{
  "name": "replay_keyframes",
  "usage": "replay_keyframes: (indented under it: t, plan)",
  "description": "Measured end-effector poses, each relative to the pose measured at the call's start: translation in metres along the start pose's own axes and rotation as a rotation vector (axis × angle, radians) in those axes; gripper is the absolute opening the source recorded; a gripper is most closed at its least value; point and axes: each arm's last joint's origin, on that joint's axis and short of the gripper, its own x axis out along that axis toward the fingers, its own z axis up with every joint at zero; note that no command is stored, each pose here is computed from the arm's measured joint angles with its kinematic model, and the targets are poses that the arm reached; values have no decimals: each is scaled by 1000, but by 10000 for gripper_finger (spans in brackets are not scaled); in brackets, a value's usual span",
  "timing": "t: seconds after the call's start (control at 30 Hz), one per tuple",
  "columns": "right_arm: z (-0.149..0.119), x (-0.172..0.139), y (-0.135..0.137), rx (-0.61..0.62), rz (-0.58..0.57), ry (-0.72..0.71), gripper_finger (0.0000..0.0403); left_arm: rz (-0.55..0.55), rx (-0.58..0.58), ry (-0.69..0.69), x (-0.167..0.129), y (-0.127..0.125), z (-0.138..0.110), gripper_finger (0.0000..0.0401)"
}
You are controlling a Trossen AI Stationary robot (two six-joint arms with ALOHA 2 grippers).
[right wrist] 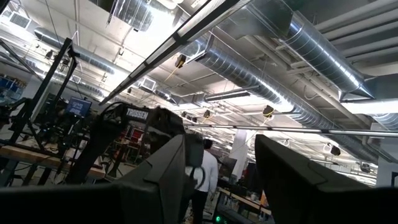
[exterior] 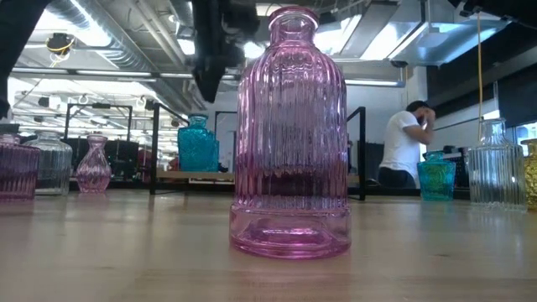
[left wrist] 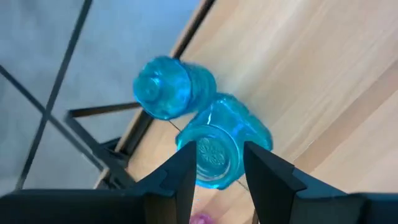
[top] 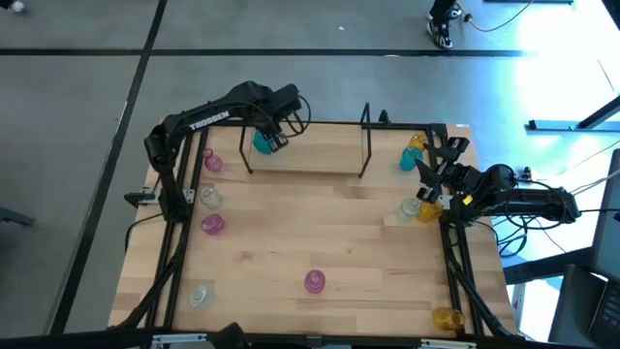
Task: Sort vases onto shelf
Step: Put the blue vase on the shelf aligned with the other blue vases
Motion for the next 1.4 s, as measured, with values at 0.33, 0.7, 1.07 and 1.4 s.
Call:
replay_keyframes:
  t: [0.33,0.7,1.07,1.4]
  plan:
    - [0,0,0,-1,-7,7,179,-61,90,-292,-37,-24,10,126]
    - [-7,3,0,-11,-105,104,179,-334,300,-568,-60,-67,22,126]
    - [-19,29,5,-162,-229,491,179,-429,338,-709,-17,-90,-2,126]
    - [-26,59,8,-279,-449,765,179,-550,391,-1124,7,-88,-72,126]
